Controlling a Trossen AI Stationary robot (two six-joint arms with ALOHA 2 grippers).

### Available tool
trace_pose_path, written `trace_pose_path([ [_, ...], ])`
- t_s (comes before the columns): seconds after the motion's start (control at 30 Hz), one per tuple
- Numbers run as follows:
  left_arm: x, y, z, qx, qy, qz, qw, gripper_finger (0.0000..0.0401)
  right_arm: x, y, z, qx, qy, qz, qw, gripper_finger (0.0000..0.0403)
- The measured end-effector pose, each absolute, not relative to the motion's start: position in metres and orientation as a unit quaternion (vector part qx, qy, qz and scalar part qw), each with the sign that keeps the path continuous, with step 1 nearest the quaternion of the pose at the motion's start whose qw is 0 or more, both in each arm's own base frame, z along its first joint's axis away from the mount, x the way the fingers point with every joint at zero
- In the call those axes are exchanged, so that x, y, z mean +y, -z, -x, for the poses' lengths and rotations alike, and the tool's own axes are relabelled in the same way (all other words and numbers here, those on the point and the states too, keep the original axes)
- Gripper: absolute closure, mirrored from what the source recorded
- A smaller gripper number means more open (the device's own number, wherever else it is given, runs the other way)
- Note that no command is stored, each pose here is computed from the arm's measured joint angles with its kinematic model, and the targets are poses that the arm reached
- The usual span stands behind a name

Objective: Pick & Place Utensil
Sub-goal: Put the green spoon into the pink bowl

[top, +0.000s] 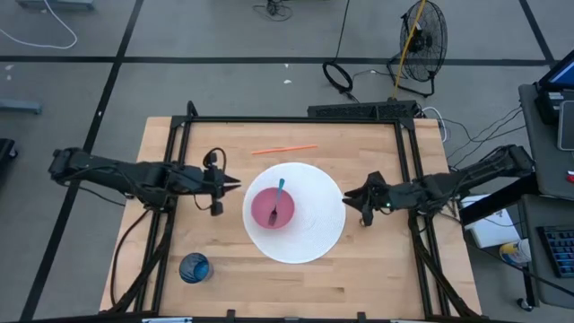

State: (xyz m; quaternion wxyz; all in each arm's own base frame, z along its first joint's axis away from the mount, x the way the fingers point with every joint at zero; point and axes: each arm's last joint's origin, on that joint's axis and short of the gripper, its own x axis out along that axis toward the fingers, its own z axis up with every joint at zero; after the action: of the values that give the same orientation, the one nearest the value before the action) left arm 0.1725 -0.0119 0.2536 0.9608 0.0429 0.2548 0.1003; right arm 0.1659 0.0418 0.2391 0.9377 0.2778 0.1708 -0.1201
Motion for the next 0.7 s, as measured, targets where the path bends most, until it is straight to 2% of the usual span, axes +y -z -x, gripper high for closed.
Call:
trace_pose_path([
  [0.17,-0.011,-0.255,-0.171,0.250,-0.103,-0.039,0.962,0.0338,0.042,-0.284,-0.169,0.189,0.131,-0.235,0.944,0.0282],
  [0.33,-0.011,-0.254,-0.171,0.254,-0.105,-0.031,0.961,0.0338,0.043,-0.295,-0.183,0.259,0.175,-0.232,0.921,0.0282],
  [0.5,-0.011,-0.254,-0.170,0.255,-0.112,-0.033,0.960,0.0338,0.043,-0.285,-0.209,0.357,0.236,-0.249,0.869,0.0282],
  [0.7,-0.010,-0.254,-0.170,0.254,-0.128,-0.034,0.958,0.0338,0.033,-0.259,-0.220,0.473,0.354,-0.234,0.772,0.0282],
])
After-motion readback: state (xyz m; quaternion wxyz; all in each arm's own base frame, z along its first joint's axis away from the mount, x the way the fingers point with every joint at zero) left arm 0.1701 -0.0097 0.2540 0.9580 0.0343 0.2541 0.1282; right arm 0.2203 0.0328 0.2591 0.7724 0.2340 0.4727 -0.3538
